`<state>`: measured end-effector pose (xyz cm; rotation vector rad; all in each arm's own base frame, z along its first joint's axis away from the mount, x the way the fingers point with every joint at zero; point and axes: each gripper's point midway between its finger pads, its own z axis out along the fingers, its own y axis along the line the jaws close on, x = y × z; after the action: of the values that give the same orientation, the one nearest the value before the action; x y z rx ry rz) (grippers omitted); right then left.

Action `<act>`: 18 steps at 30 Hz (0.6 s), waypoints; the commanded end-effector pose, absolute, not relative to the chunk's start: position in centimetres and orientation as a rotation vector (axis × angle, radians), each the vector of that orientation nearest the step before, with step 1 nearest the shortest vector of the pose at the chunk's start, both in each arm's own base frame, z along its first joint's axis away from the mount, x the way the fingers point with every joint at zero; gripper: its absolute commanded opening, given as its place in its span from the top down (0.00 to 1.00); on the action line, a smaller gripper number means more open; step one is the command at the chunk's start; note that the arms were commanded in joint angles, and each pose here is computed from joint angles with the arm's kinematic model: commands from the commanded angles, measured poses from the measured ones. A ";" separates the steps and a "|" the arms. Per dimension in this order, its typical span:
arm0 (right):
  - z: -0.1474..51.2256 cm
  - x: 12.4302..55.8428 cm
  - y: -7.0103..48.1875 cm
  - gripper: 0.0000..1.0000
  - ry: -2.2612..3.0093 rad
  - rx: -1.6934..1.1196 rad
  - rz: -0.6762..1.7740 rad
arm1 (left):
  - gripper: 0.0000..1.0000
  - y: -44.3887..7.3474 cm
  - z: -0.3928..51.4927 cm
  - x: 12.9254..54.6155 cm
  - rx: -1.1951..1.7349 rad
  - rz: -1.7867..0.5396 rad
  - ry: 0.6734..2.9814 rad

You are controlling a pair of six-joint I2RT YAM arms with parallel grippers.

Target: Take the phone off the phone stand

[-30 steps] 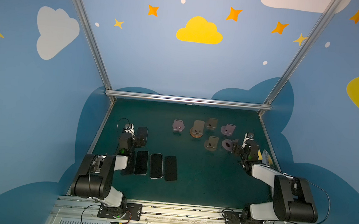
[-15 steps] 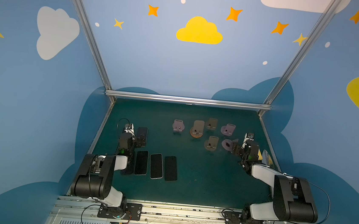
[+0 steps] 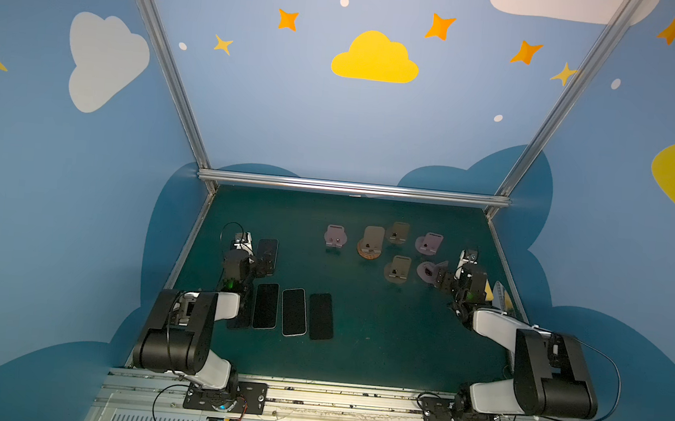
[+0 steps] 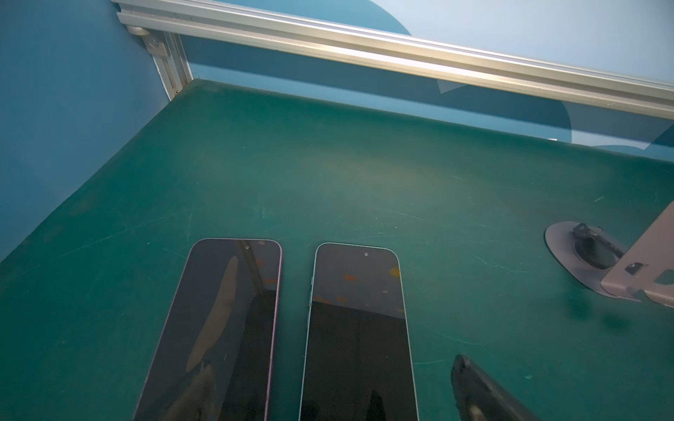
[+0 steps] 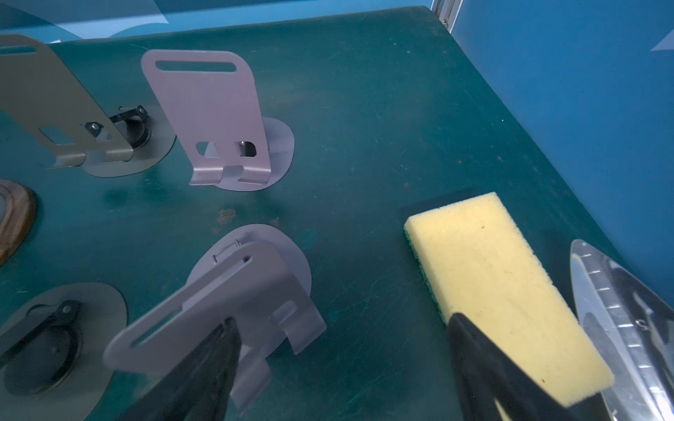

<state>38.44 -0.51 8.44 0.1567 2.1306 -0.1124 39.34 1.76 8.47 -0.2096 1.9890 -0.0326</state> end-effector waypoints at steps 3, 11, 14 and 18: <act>8.7 38.8 -0.6 0.11 2.132 0.167 -0.106 | 0.00 1.7 8.0 39.3 -0.211 -0.039 2.004; 8.6 38.8 -0.6 0.11 2.133 0.167 -0.108 | 0.00 1.7 8.0 39.3 -0.209 -0.038 2.004; 8.6 38.8 -0.6 0.11 2.135 0.167 -0.107 | 0.00 1.7 8.1 39.3 -0.209 -0.038 2.002; 8.6 38.8 -0.6 0.11 2.134 0.167 -0.105 | 0.00 1.7 8.1 39.3 -0.209 -0.038 2.003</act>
<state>38.42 -0.51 8.40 0.1563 2.1325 -0.1123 39.34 1.76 8.48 -0.2098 1.9889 -0.0322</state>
